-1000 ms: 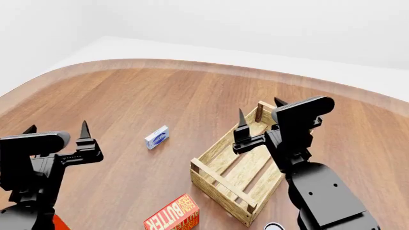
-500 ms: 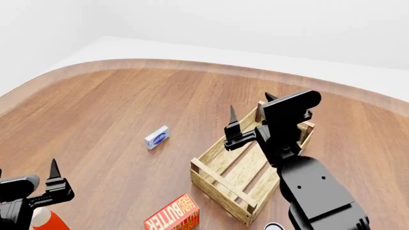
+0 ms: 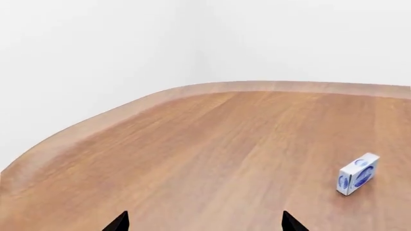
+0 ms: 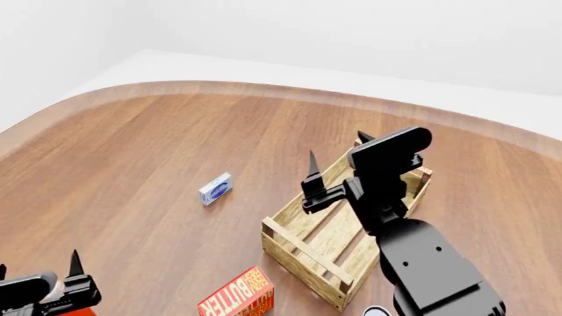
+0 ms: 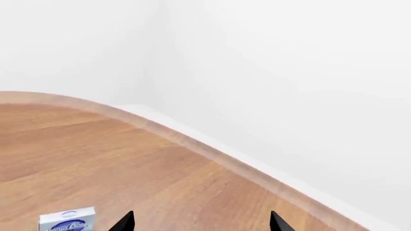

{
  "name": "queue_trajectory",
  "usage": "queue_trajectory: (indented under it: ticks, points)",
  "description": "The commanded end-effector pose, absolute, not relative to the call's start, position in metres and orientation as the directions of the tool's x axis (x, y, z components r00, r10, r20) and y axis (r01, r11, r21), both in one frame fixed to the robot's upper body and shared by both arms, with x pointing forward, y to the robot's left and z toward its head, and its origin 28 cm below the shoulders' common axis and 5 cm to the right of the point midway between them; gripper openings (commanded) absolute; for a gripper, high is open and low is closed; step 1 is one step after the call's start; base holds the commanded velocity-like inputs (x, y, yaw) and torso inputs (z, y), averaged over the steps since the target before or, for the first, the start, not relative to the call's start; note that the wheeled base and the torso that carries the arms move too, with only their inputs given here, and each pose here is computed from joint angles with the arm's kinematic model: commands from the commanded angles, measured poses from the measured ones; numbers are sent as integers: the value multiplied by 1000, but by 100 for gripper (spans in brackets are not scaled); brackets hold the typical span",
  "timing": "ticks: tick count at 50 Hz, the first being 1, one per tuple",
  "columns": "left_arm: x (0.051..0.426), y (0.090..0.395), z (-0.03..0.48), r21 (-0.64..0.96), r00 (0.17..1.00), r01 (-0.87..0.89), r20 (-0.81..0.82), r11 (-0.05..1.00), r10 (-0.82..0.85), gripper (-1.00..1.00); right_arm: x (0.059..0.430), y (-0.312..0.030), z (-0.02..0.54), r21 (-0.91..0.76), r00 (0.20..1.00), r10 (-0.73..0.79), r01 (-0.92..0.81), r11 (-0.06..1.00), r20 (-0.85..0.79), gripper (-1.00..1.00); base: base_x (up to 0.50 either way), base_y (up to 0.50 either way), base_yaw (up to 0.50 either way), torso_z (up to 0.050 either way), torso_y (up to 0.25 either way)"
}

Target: Pick up the ketchup, and put it in the wooden tray.

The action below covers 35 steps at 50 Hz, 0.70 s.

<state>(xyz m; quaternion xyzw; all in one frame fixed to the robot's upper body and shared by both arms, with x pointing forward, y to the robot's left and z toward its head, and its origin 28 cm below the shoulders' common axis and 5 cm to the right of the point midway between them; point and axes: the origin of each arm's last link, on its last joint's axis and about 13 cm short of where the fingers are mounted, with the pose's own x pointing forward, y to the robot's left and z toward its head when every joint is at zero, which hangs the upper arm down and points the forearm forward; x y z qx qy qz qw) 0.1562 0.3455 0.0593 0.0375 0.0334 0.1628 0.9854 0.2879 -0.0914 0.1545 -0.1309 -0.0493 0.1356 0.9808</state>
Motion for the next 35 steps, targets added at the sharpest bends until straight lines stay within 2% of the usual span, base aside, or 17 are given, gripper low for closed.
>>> queue_trajectory:
  ticks: [1, 35]
  points:
    - [156, 346, 42, 72, 938, -326, -104, 943, 332, 100, 282, -89, 159, -288, 957, 283, -255, 923, 60, 100, 0, 0, 0, 0, 0]
    - [168, 351, -11, 123, 865, -388, -295, 913, 407, 100, 284, -89, 162, -307, 962, 266, -238, 921, 54, 100, 0, 0, 0, 0, 0]
